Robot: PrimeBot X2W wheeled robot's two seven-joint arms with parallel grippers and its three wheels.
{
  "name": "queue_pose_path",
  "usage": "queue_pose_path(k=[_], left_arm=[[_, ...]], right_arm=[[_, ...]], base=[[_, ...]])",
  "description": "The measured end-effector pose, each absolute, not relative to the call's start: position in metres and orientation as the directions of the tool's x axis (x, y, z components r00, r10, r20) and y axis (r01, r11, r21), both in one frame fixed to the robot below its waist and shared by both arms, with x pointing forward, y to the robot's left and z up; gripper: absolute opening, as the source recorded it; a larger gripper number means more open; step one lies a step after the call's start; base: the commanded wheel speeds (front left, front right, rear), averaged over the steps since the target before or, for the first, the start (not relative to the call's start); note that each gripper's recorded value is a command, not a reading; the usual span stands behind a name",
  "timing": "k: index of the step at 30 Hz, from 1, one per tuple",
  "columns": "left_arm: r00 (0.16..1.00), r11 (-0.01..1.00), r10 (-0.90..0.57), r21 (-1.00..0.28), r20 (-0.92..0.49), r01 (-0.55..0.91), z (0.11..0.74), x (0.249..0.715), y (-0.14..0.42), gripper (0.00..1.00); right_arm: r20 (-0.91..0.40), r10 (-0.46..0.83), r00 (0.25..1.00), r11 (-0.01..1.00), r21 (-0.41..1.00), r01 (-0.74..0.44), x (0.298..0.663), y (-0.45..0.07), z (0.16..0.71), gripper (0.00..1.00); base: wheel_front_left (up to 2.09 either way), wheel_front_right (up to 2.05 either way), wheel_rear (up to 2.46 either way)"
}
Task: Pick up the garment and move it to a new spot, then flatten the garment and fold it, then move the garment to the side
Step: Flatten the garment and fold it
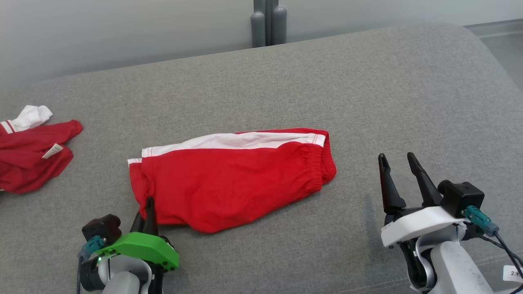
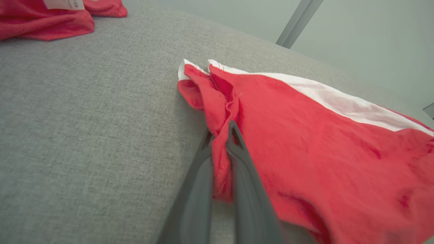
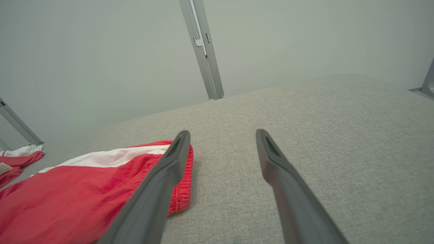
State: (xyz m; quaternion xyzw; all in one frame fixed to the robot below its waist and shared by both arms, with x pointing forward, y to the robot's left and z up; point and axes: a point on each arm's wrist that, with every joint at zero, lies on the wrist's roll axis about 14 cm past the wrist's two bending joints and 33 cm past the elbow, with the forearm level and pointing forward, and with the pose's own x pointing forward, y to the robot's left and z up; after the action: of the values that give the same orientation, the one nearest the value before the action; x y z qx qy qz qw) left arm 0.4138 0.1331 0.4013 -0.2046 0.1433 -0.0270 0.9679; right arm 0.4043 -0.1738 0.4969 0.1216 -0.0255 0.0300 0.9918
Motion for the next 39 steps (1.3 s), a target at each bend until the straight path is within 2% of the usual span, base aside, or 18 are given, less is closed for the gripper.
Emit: queue_pose_path(k=[5, 6, 8, 24, 39], left_arm=[[0.962, 0.922, -0.084, -0.386, -0.259, -0.024, 0.407, 0.406, 0.132, 0.0], [0.964, 0.923, -0.081, -0.383, -0.254, -0.024, 0.409, 0.406, 0.132, 0.26], [0.968, 0.928, -0.073, -0.372, -0.238, -0.021, 0.415, 0.406, 0.132, 1.0], [1.0, 0.969, -0.012, -0.245, 0.002, 0.012, 0.487, 0.41, 0.156, 1.0], [0.999, 0.975, 0.022, -0.22, 0.029, -0.015, 0.493, 0.384, 0.171, 1.0]], right_arm=[[0.061, 0.074, 0.995, 0.968, 0.237, -0.087, 0.406, -0.166, 0.498, 1.0], [0.062, 0.077, 0.995, 0.967, 0.237, -0.09, 0.406, -0.165, 0.498, 1.0], [0.063, 0.082, 0.995, 0.967, 0.236, -0.095, 0.406, -0.164, 0.499, 1.0], [0.08, 0.086, 0.993, 0.969, 0.223, -0.102, 0.402, -0.163, 0.506, 1.0], [0.082, 0.111, 0.99, 0.97, 0.209, -0.126, 0.396, -0.154, 0.507, 1.0]], base=[[0.0, 0.0, 0.0], [0.0, 0.0, 0.0], [0.0, 0.0, 0.0], [0.0, 0.0, 0.0], [0.0, 0.0, 0.0]])
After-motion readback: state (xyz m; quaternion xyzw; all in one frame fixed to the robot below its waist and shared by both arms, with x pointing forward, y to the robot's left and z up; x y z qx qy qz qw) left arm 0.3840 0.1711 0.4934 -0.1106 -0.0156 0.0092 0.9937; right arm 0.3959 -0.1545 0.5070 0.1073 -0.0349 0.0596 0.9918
